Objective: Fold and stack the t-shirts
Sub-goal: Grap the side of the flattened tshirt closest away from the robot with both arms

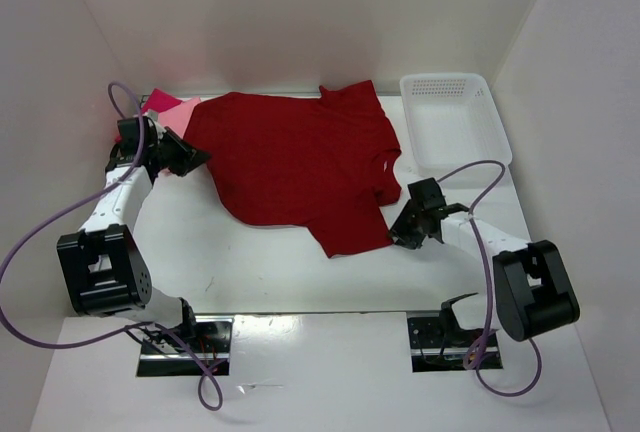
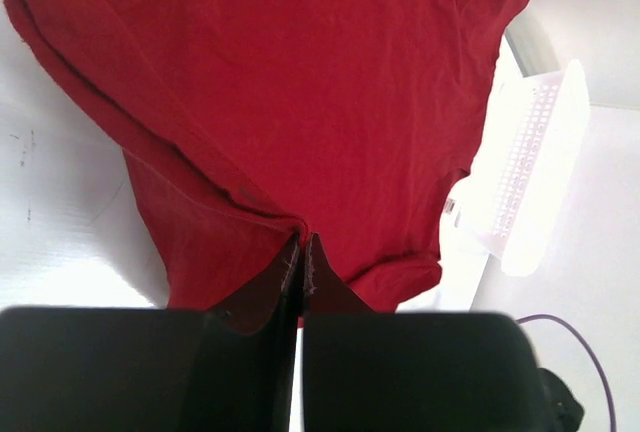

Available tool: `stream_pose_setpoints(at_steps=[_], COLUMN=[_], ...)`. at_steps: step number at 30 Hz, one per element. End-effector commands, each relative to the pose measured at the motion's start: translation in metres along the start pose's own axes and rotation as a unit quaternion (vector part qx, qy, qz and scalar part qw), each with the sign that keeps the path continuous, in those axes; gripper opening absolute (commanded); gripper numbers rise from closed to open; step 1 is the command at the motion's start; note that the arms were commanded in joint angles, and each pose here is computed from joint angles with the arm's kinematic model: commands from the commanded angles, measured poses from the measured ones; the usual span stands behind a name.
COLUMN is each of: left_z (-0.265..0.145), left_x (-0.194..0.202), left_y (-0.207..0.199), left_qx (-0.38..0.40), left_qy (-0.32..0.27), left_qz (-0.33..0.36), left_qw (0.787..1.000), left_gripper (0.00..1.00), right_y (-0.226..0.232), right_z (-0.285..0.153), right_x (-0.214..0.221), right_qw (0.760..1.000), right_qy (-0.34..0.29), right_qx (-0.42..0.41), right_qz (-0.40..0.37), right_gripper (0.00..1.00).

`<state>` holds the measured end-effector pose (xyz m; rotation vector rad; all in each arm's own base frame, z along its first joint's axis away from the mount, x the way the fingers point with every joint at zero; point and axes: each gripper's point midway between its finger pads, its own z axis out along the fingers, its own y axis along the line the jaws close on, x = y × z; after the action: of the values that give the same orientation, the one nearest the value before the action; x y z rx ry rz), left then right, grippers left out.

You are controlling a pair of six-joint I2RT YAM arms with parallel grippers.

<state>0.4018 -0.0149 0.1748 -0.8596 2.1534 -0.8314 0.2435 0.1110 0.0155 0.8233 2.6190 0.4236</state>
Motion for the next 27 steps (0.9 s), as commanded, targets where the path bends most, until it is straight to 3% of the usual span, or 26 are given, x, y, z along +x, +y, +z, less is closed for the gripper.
stream_pose_setpoints(at_steps=[1,5,10,15,20,22,27], left_z=[0.001,0.0,0.001,-0.002,-0.016,-0.029,-0.062], left_x=[-0.004,0.0,0.003,0.007,0.02,0.033,0.048], left_y=[-0.003,-0.001,0.0,0.001,0.001,0.007,0.02], left_qx=[0.011,0.015,0.017,0.017,0.013,0.0,-0.013], left_qy=[-0.01,-0.007,-0.003,-0.003,0.01,0.017,0.014], left_qz=[0.027,0.027,0.022,0.022,0.033,0.029,0.031], left_qw=[1.0,0.999,1.0,1.0,0.999,0.999,0.999], left_gripper=[0.0,0.0,0.0,0.0,0.0,0.0,0.0], right_y=[0.006,0.01,0.01,0.009,0.035,0.029,0.037], right_z=[0.001,0.002,0.009,-0.005,-0.054,-0.07,-0.142], right_x=[0.002,0.011,0.008,0.007,0.015,0.031,0.048], right_qw=[1.0,1.0,0.999,1.0,0.998,0.998,0.99], right_qy=[0.001,0.009,0.017,0.005,-0.002,0.024,0.032], right_qx=[-0.009,-0.005,0.012,0.006,-0.059,-0.058,-0.134], right_qz=[-0.003,-0.021,-0.025,-0.021,-0.008,0.01,0.038], right_gripper=[0.42,0.42,0.15,0.02,0.0,0.0,0.0])
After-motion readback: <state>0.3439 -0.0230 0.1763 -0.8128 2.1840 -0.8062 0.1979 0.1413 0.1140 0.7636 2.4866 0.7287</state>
